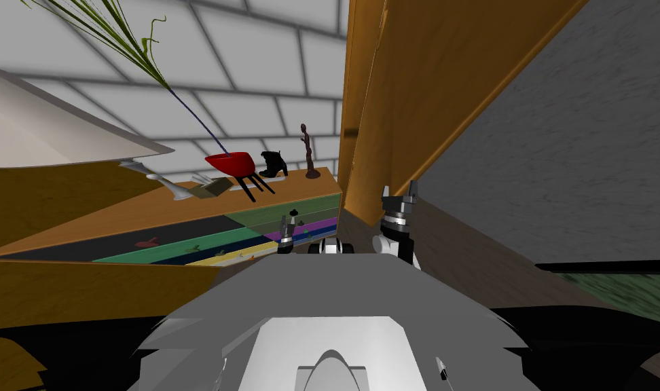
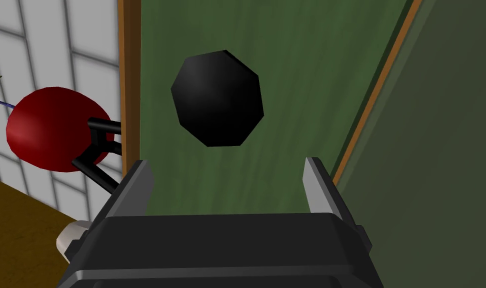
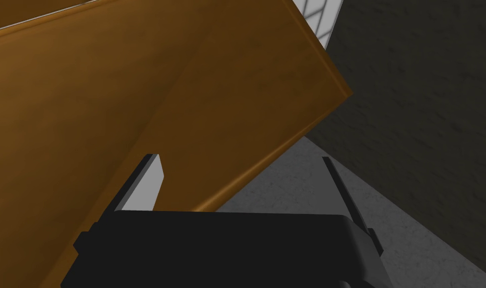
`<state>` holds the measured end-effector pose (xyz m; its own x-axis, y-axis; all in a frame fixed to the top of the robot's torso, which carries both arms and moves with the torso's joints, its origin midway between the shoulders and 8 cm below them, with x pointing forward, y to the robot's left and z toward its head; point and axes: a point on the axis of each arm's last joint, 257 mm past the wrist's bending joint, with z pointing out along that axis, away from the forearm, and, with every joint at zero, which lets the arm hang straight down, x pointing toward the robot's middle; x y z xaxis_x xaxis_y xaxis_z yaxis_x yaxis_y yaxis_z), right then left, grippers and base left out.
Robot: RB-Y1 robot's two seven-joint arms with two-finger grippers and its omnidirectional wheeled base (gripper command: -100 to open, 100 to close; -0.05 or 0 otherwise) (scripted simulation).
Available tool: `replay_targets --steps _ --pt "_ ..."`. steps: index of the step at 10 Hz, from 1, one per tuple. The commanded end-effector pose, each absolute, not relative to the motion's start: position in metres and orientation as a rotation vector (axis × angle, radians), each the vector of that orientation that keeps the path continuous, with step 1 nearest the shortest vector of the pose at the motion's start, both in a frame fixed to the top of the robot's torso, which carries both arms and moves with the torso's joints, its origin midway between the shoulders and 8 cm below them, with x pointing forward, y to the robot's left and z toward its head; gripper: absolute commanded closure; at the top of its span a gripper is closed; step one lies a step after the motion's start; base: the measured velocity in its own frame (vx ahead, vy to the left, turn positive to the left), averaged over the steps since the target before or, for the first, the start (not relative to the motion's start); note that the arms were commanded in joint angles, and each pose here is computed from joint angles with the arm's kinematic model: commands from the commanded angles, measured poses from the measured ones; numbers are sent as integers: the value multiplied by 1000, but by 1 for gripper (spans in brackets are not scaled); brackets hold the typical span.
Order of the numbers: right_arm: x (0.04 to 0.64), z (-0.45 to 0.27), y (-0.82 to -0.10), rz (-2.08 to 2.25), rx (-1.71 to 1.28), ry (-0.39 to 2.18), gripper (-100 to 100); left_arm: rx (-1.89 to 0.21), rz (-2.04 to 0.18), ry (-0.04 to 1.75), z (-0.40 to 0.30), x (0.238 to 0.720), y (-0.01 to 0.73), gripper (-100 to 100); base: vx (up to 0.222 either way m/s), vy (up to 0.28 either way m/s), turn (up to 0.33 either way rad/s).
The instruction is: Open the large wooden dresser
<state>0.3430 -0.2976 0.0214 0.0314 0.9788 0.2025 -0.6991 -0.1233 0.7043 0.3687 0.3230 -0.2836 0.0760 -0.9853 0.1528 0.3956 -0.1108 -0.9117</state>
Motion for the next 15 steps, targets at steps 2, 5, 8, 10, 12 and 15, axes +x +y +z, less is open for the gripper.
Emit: replay_targets --steps 2,5,8,10,12,15 --pt "343 21 -298 1524 788 465 0 -1086 -1388 756 -300 363 319 -100 2 -62 15" --pt "343 21 -298 1524 788 465 0 -1077 -1390 762 -290 380 325 -100 -1 -21 11" --pt "343 21 -298 1524 788 465 0 -1076 -1392 764 -282 396 329 -100 -6 -11 10" --pt "343 21 -298 1524 788 465 0 -1077 -1390 762 -290 380 325 100 3 6 -11" --pt "343 21 -298 1524 788 465 0 -1079 -1388 760 -297 367 321 100 3 17 -20" --pt "343 21 -298 1524 788 465 0 -1097 -1382 768 -293 381 325 -100 -18 -14 21"
